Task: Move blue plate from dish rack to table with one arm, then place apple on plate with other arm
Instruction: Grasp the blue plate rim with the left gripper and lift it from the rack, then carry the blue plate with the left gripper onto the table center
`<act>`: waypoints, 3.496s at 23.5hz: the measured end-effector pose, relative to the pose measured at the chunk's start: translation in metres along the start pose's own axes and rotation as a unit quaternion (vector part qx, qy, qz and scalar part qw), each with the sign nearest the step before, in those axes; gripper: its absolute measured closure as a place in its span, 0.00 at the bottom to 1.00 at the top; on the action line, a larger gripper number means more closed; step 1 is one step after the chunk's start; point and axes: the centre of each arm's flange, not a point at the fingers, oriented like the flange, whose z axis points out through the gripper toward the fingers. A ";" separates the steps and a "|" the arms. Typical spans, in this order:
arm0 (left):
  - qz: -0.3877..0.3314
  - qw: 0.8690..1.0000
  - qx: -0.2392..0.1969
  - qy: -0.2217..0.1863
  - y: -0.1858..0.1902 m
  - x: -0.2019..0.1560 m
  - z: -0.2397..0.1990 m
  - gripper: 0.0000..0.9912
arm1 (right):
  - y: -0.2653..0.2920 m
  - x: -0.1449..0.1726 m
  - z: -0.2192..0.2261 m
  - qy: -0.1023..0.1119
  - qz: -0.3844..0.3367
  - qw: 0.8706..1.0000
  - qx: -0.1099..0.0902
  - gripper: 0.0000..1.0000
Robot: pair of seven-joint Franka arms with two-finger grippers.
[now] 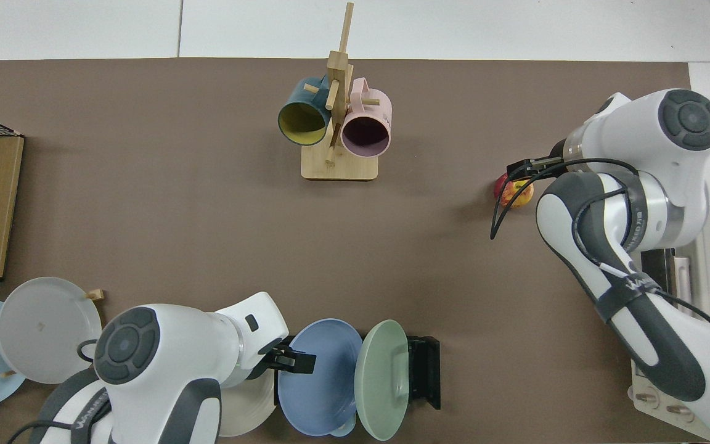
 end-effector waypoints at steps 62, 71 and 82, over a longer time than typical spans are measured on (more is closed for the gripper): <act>-0.111 0.979 -0.132 0.111 -0.106 0.145 0.021 0.86 | -0.080 -0.009 -0.024 0.007 0.005 1.000 0.014 0.29; -0.094 0.977 -0.133 0.141 -0.066 0.154 0.041 0.78 | -0.066 -0.014 -0.011 -0.001 0.009 1.000 -0.002 0.29; -0.089 0.977 -0.134 0.141 -0.057 0.153 0.042 0.36 | -0.087 -0.018 -0.015 -0.002 0.017 1.000 0.001 0.29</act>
